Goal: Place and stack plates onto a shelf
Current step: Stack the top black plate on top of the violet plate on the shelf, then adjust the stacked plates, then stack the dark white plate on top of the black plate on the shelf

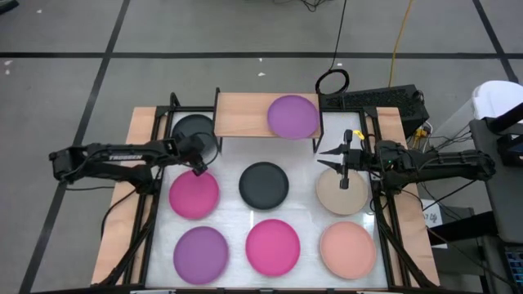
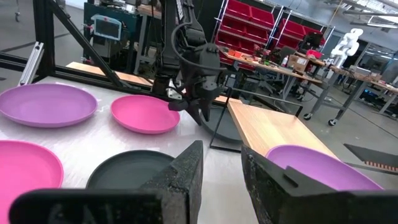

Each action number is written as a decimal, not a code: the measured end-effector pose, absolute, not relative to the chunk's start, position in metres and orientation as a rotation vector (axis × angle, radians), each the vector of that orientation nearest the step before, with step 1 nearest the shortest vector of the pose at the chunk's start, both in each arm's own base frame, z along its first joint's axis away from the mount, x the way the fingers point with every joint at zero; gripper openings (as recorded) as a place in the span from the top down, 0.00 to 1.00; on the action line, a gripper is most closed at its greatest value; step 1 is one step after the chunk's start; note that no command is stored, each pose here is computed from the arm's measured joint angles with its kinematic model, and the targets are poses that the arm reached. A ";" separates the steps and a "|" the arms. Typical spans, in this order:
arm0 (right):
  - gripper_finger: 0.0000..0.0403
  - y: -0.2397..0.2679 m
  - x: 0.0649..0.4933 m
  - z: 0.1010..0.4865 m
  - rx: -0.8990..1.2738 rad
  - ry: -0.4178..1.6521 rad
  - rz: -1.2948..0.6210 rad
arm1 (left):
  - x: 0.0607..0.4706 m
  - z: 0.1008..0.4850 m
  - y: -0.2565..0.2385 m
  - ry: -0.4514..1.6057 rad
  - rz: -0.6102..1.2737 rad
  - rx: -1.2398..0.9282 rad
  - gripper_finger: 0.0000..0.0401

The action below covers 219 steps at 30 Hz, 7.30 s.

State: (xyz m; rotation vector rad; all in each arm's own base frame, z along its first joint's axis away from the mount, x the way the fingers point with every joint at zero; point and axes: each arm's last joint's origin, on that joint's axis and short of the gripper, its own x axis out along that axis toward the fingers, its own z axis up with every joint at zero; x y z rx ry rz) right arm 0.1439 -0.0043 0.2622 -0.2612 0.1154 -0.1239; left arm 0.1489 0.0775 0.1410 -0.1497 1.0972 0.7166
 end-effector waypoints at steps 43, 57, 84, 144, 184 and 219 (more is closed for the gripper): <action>0.77 -0.004 0.144 0.260 -0.255 0.139 -0.121 | 0.174 0.307 0.109 0.785 1.001 0.052 0.97; 0.77 -0.007 0.143 0.260 -0.262 0.146 -0.200 | 0.257 0.367 0.092 0.672 0.771 0.285 0.97; 0.77 -0.006 0.110 0.275 -0.246 0.017 -0.216 | 0.380 0.323 0.073 0.612 0.321 0.550 0.97; 0.77 -0.006 0.110 0.274 -0.246 0.023 -0.215 | 0.396 0.302 0.086 0.636 0.282 0.642 0.58; 0.77 -0.006 0.110 0.271 -0.239 0.058 -0.210 | 0.375 0.271 0.136 0.834 0.514 0.217 0.58; 0.77 -0.006 0.109 0.261 -0.199 0.154 -0.202 | 0.323 0.334 0.090 0.526 0.544 0.235 0.58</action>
